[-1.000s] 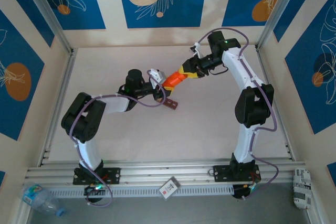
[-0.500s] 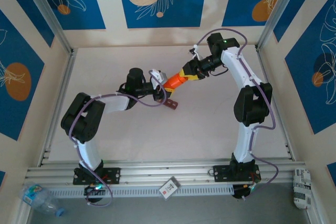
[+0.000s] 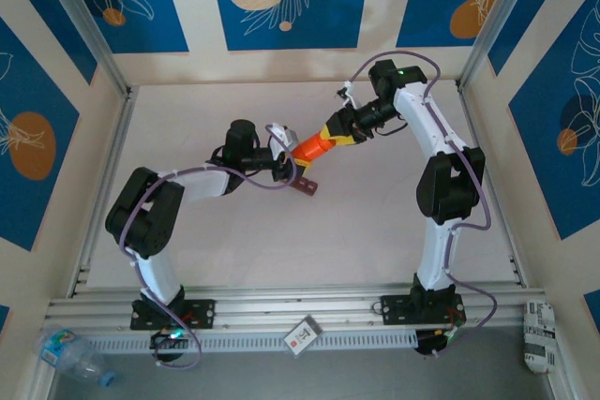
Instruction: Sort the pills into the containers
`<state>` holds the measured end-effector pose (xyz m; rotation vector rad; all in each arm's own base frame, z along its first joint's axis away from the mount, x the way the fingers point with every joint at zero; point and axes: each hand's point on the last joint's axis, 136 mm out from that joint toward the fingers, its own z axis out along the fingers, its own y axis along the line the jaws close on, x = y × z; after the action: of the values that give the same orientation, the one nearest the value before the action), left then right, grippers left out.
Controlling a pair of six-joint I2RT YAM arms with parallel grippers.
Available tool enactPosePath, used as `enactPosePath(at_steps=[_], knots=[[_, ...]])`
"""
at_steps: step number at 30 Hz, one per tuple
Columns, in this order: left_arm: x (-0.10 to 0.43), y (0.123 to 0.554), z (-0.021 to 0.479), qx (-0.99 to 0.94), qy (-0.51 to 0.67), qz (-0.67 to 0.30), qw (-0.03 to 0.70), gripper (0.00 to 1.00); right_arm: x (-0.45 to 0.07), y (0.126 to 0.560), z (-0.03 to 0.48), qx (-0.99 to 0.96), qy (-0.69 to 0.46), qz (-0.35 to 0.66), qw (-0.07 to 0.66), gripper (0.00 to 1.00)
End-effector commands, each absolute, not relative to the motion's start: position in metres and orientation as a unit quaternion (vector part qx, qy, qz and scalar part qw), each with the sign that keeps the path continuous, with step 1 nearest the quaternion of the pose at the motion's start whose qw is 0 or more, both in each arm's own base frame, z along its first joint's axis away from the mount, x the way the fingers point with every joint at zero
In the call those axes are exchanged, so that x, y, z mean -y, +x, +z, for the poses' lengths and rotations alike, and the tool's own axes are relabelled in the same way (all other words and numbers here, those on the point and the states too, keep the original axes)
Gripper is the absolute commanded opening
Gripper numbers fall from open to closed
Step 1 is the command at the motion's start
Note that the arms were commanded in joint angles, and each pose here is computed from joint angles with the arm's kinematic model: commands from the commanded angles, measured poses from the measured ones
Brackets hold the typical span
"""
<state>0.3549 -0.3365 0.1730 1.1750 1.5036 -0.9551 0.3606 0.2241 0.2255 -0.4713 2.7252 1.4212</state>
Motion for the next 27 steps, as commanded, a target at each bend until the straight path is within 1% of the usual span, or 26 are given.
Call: enactPosePath(at_steps=[1, 9, 17, 23, 27], knots=[[0.355, 0.342, 0.246, -0.52, 0.518, -0.406, 0.545, 0.0, -0.255, 0.351, 0.226, -0.86, -0.131, 0.493, -0.027, 0.42], [0.357, 0.353, 0.247, -0.524, 0.502, -0.393, 0.564, 0.0, -0.264, 0.351, 0.21, -0.856, -0.062, 0.509, -0.068, 0.42], [0.357, 0.359, 0.244, -0.531, 0.49, -0.384, 0.574, 0.0, -0.264, 0.358, 0.204, -0.862, -0.042, 0.5, -0.066, 0.44], [0.356, 0.359, 0.235, -0.539, 0.489, -0.38, 0.571, 0.0, -0.262, 0.364, 0.213, -0.865, -0.041, 0.497, -0.05, 0.46], [0.355, 0.36, 0.233, -0.54, 0.485, -0.379, 0.574, 0.0, -0.26, 0.369, 0.216, -0.868, -0.038, 0.493, -0.043, 0.49]])
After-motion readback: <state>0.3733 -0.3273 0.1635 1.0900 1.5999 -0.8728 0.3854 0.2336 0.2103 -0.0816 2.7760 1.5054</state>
